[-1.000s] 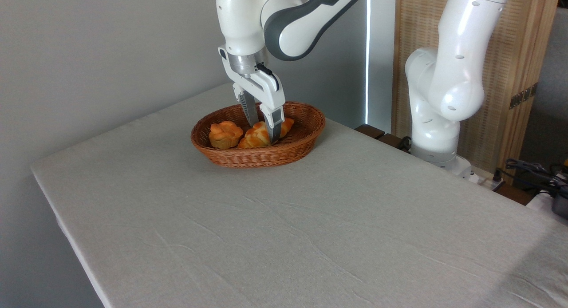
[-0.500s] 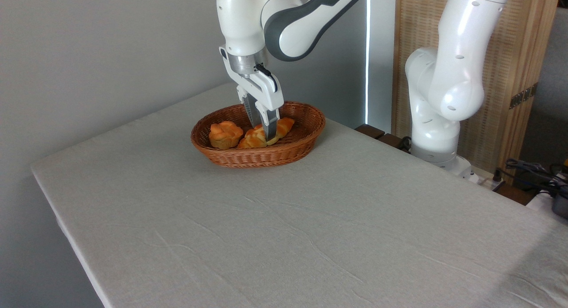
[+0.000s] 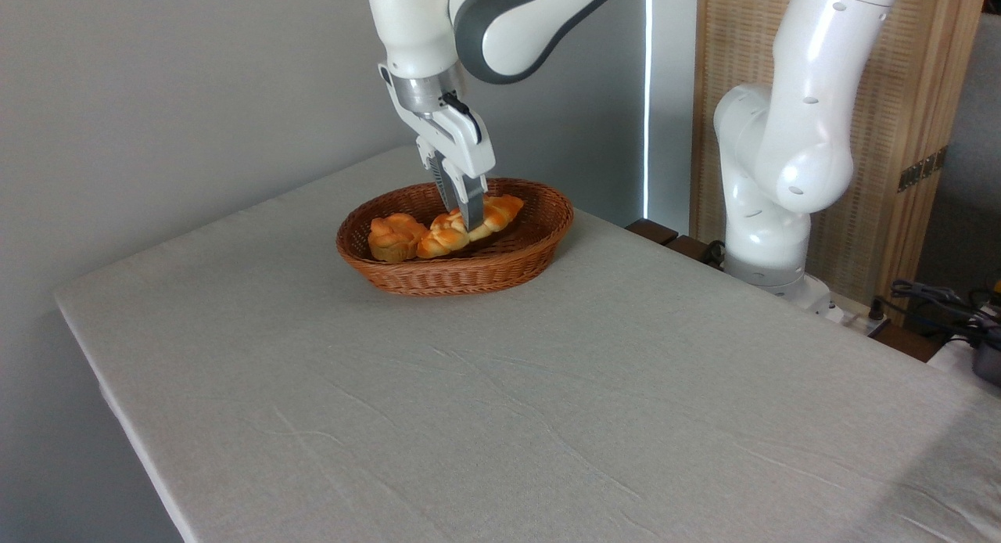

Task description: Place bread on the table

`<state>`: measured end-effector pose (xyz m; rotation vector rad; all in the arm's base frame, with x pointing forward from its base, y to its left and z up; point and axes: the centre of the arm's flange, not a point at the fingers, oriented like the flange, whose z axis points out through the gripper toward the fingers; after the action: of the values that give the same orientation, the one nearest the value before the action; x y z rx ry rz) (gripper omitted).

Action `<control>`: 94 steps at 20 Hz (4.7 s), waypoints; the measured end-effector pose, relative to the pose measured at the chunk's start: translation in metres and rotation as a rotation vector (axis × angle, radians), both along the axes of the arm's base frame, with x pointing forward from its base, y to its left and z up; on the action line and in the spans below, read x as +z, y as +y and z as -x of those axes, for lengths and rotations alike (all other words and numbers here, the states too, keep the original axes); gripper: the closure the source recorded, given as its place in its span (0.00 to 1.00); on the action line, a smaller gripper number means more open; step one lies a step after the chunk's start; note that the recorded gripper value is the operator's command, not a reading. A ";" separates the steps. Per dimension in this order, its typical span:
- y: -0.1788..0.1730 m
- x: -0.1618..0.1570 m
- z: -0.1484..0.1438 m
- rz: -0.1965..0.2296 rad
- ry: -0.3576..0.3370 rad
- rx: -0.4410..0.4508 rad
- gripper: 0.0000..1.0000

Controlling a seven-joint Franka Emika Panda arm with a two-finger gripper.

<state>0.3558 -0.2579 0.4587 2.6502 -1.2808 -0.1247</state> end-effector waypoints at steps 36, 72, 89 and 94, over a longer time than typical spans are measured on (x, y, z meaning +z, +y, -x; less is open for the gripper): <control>0.028 0.012 -0.236 -0.102 -0.235 0.086 0.00; 0.207 0.167 -0.183 -0.095 -0.121 0.155 0.00; 0.206 0.160 -0.196 -0.126 -0.151 0.191 0.00; 0.203 0.160 -0.198 -0.139 -0.163 0.192 0.00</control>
<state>0.5536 -0.0551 0.6183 2.9386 -1.0897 0.0327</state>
